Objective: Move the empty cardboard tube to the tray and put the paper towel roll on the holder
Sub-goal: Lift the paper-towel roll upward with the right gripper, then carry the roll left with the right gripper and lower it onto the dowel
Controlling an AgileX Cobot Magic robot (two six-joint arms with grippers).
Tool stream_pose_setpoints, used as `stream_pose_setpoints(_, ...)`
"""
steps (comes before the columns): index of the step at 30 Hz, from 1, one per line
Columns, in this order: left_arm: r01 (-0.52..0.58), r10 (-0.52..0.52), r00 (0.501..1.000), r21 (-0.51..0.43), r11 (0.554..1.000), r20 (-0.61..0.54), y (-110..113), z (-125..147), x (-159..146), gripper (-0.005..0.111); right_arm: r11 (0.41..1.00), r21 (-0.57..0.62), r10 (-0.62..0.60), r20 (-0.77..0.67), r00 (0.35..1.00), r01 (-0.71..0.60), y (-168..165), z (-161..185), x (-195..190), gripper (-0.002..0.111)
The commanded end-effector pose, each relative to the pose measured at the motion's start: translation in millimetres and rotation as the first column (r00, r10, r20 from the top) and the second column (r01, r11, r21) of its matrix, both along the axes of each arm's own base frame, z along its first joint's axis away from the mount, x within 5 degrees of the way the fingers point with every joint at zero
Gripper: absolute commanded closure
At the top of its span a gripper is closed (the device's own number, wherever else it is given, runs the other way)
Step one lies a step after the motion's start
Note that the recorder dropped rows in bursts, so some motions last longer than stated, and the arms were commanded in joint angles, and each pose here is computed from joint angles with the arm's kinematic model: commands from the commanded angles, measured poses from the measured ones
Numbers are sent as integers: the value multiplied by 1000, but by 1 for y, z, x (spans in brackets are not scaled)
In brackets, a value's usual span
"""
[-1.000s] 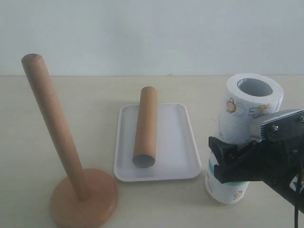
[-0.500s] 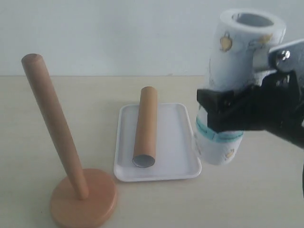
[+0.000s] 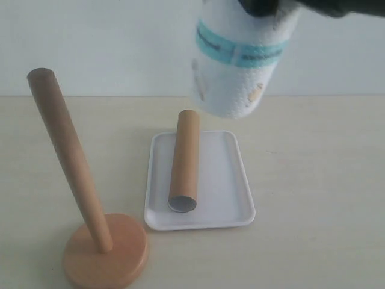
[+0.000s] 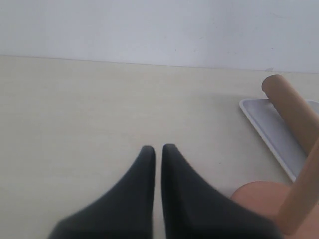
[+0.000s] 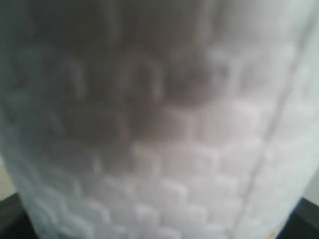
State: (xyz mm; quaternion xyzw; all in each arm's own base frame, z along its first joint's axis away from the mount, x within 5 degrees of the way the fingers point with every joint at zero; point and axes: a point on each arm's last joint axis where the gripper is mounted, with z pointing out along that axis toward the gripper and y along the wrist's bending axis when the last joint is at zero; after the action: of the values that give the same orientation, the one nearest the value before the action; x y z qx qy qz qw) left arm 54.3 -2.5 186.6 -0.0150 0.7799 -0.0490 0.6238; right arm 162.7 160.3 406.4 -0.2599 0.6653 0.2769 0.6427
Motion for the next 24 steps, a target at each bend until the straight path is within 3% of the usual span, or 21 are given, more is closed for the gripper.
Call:
stream_pose_setpoints(1,5,-4,1000,-11,1000,14,0,0,0,103,995,49,81,74,994,-84,21,32,-7,109)
stream_pose_setpoints(17,5,-4,1000,-11,1000,14,0,0,0,103,975,44,215,60,975,-218,100,66,7,109)
stream_pose_setpoints(24,5,-4,1000,-11,1000,14,0,0,0,103,971,28,238,-25,971,-237,123,57,17,109)
